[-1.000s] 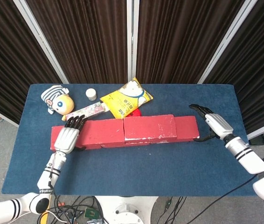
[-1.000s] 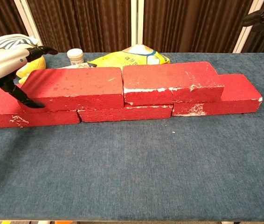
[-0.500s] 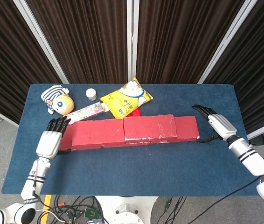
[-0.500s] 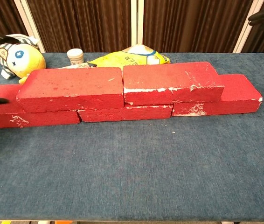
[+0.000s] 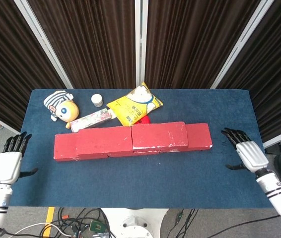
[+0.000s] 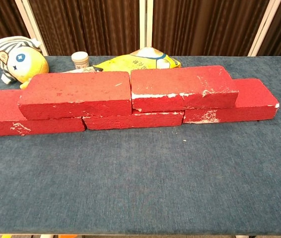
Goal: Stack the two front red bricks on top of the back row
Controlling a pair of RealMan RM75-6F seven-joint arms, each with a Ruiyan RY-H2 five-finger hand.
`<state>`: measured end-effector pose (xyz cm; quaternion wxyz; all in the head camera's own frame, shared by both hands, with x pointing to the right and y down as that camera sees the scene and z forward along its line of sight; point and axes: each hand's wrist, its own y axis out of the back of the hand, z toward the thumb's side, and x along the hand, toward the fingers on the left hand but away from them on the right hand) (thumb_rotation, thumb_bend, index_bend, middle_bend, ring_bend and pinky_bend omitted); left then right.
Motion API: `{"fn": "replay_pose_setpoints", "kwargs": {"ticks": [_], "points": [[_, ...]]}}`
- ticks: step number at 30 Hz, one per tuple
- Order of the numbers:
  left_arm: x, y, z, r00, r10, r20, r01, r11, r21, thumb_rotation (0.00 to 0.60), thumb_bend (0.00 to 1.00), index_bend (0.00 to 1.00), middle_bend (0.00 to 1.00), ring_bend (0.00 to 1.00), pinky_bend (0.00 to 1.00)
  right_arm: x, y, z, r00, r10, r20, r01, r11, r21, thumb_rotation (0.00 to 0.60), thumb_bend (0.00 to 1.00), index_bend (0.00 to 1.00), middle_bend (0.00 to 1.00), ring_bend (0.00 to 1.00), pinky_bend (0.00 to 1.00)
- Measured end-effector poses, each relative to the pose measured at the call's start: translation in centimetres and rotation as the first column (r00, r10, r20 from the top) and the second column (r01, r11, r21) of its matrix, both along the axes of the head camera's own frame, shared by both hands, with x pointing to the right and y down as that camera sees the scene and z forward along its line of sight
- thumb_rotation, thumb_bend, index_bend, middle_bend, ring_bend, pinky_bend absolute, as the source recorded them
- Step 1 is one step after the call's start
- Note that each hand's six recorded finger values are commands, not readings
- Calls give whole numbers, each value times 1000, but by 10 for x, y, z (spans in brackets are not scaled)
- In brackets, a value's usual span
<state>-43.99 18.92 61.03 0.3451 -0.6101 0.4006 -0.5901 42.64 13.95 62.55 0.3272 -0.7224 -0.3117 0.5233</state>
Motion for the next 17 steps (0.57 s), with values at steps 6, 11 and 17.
{"fn": "replay_pose_setpoints", "kwargs": {"ticks": [6, 11, 17], "points": [[-25, 20, -13, 1000, -28, 14, 28, 999, -18, 600, 0, 0, 0, 0, 0, 23, 47, -5, 995, 74, -60, -72, 997, 33, 600, 0, 0, 0, 0, 0], [-39, 30, -17, 998, -3, 60, 5, 1000, -24, 600, 0, 0, 0, 0, 0, 40, 75, -12, 981, 143, -128, -133, 987, 88, 600, 0, 0, 0, 0, 0], [-47, 41, -16, 998, -23, 59, 25, 999, -36, 600, 0, 0, 0, 0, 0, 62, 88, -10, 964, 208, -168, -193, 976, 102, 600, 0, 0, 0, 0, 0]]}}
